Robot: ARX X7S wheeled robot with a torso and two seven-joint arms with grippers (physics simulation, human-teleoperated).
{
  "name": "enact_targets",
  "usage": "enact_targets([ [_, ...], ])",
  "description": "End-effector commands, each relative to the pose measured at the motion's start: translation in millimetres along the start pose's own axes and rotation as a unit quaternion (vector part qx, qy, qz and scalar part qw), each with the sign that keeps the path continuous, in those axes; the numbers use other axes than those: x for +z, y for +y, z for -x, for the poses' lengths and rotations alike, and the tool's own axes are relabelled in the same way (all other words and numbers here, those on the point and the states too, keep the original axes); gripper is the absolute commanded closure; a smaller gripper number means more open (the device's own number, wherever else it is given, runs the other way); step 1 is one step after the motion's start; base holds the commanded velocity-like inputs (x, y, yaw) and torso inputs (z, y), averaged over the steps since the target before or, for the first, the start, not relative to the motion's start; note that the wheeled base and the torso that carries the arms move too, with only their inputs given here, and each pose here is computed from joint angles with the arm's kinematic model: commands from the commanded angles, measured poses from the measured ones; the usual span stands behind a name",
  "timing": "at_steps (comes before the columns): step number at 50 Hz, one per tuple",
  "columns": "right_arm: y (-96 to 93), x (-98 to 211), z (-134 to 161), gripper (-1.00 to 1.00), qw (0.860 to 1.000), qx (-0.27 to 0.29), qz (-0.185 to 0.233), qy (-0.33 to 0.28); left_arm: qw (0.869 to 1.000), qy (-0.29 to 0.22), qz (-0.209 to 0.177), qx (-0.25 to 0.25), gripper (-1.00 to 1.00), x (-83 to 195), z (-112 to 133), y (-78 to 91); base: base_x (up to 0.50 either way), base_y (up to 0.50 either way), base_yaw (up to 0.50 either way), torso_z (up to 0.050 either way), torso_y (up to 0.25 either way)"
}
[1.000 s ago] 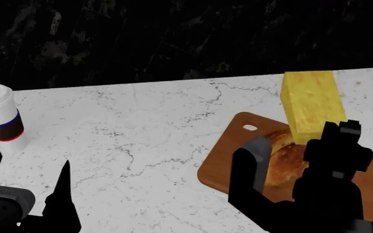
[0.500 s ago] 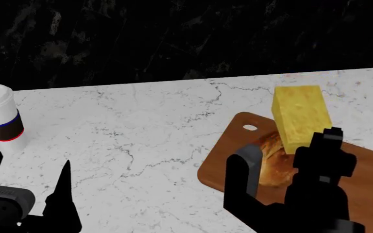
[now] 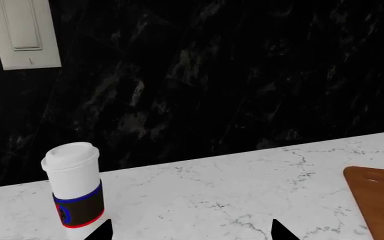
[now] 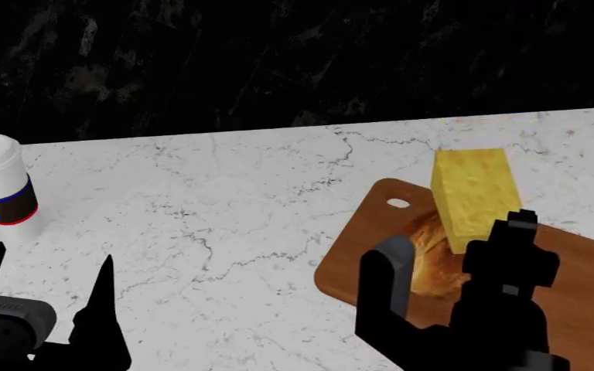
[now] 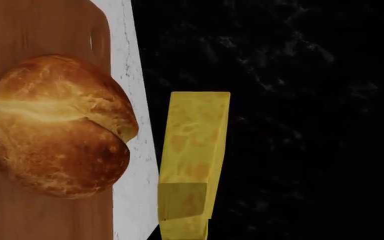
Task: Pick up the wedge of cheese and place it on the slice of bread to prepare a simple cheese on bread dish.
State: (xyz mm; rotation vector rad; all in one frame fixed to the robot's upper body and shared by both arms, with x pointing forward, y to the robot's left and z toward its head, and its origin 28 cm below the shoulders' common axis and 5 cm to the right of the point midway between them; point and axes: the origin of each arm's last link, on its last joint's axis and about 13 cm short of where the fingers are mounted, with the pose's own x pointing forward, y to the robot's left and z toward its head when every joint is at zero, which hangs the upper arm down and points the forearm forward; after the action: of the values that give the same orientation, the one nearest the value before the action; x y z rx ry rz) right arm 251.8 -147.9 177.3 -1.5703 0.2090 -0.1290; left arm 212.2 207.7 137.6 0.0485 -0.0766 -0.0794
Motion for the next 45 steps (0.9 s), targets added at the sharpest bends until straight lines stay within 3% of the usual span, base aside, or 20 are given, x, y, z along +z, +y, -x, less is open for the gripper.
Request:
enact_targets([
  [1, 0.4, 1, -4, 1.00, 1.000, -0.007, 0.005, -0.003, 0.999, 0.017, 0.002, 0.027, -1.00, -4, -17, 9.1, 0.02, 0.00, -0.01, 0.000, 0.000],
  [45, 24.1, 3, -15, 1.00, 1.000, 0.015, 0.000, -0.004, 0.999, 0.017, 0.003, 0.027, -1.00, -5, -18, 9.2, 0.02, 0.00, -0.01, 0.000, 0.000],
])
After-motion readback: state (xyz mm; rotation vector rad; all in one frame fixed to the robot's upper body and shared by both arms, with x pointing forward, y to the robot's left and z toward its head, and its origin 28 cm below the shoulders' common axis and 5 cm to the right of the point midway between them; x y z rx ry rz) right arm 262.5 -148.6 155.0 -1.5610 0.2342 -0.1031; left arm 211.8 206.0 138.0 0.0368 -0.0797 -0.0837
